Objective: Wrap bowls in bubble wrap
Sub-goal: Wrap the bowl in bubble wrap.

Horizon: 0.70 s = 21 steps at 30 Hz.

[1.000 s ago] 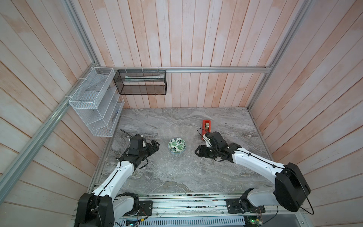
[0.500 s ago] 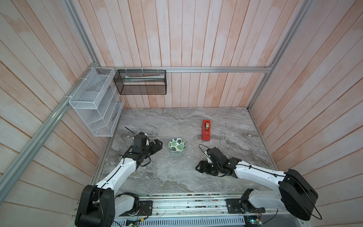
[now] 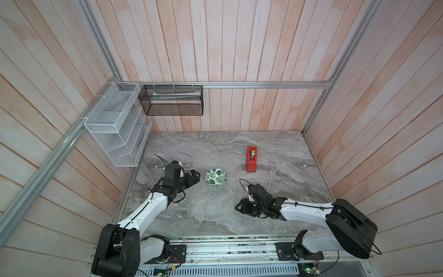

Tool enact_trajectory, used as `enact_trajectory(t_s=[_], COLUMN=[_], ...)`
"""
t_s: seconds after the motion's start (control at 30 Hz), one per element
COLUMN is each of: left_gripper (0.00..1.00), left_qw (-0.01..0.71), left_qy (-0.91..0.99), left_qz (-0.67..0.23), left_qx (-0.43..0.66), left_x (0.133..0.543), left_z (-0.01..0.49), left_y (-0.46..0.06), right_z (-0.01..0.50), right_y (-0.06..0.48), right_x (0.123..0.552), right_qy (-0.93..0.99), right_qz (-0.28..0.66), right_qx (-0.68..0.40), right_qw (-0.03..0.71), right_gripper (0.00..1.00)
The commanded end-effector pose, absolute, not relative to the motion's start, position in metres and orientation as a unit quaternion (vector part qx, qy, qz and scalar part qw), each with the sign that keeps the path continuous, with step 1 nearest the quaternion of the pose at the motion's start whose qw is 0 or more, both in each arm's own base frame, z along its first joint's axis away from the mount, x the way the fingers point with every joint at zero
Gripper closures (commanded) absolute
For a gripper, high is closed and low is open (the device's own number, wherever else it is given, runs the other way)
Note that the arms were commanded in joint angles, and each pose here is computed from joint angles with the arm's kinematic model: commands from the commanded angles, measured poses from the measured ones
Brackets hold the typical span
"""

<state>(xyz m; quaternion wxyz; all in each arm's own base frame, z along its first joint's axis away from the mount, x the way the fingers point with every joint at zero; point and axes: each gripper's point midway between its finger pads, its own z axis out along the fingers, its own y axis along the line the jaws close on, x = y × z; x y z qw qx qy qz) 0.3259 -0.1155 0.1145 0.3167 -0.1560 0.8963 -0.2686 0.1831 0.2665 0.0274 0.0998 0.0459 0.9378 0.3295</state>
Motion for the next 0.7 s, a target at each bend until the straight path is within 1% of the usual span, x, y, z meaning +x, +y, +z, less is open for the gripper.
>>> enact_trajectory(t_s=[0.0,0.2,0.37,0.67], left_gripper=[0.0,0.0,0.0,0.0], left_qw=[0.337,0.345,0.354,0.361], left_qy=[0.892,0.888,0.883,0.877], left_qz=[-0.267,-0.281,-0.293,-0.314], left_qx=[-0.14,-0.117,-0.096,-0.048], left_x=[0.329,0.329,0.331,0.329], left_z=[0.121,0.12,0.123,0.126], left_y=[-0.116,-0.123,-0.133,-0.154], right_z=[0.032,0.069,0.097,0.129], right_y=[0.271,0.291,0.315,0.353], right_x=[0.196,0.225,0.246,0.296], right_qy=[0.933,0.907,0.879,0.852], right_qz=[0.338,0.389,0.447,0.486], right_qx=[0.026,0.001,-0.023,-0.029], right_qw=[0.123,0.161,0.162,0.191], right_gripper=[0.76,0.89,0.91,0.95])
